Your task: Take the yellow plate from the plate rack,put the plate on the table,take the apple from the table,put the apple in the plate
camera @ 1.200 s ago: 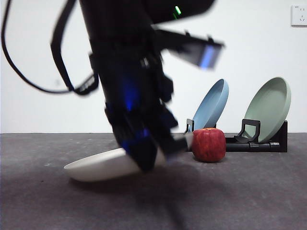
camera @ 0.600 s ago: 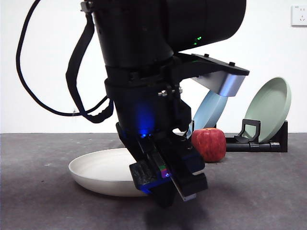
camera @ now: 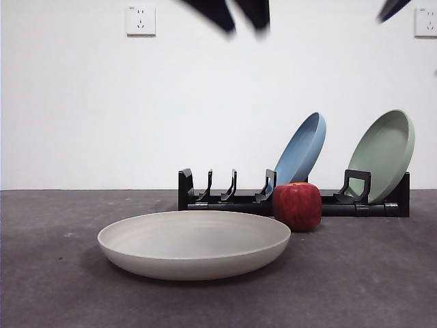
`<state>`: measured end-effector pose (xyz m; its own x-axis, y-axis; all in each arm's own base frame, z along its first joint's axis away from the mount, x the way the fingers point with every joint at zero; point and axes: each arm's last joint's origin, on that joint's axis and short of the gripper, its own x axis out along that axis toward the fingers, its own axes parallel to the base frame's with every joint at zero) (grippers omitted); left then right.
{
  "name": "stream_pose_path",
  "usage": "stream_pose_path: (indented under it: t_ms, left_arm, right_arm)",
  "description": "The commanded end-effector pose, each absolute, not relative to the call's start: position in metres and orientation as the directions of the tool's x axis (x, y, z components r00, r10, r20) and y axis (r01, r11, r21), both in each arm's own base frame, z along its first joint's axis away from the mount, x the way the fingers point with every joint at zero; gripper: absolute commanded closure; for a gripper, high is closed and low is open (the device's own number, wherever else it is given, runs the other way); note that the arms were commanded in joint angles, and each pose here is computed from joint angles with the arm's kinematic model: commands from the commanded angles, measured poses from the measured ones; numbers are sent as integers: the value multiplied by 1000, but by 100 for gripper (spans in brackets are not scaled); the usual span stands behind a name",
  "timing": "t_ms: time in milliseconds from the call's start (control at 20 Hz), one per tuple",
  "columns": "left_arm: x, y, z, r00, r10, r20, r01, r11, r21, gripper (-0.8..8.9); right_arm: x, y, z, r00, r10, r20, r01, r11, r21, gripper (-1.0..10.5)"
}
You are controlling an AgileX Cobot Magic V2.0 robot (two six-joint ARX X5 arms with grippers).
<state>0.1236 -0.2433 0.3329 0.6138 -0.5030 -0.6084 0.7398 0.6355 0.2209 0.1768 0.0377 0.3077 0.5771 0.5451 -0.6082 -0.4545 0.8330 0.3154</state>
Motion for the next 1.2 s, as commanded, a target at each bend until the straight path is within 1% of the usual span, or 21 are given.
stream_pose_path:
  t_ms: [50, 200, 300, 400, 600, 650, 750, 950, 1200]
  left_arm:
    - [111, -222, 354, 595, -578, -559, 744, 659, 111, 593]
    - [97, -194, 373, 579, -628, -521, 752, 658, 42, 593]
    - [89, -179, 378, 564, -637, -525, 749, 663, 1, 593]
    - [85, -170, 380, 563, -633, -532, 746, 666, -3, 593]
    - [83, -166, 381, 561, -628, -539, 739, 673, -16, 593]
    - [83, -166, 380, 561, -627, -541, 739, 673, -14, 593]
    - [83, -166, 380, 560, -626, -542, 739, 673, -14, 594]
    - [83, -166, 380, 560, -623, -546, 739, 674, -11, 594]
    - [83, -166, 380, 561, -622, -546, 738, 675, -11, 594]
  right_arm:
    - [205, 53, 297, 590, 518, -619, -448, 848, 284, 285]
    - [240, 76, 278, 640, 449, -623, -438, 880, 184, 285]
    - [260, 91, 265, 671, 432, -602, -440, 886, 144, 284]
    - [278, 104, 249, 691, 417, -590, -440, 891, 115, 283]
    - [303, 123, 212, 680, 422, -600, -453, 885, 109, 275]
    - [307, 125, 203, 685, 400, -609, -438, 894, 93, 273]
    - [314, 127, 191, 698, 363, -618, -411, 909, 69, 212]
    - [321, 130, 179, 696, 362, -620, -412, 908, 68, 213]
    - [325, 133, 158, 666, 351, -658, -410, 909, 70, 220]
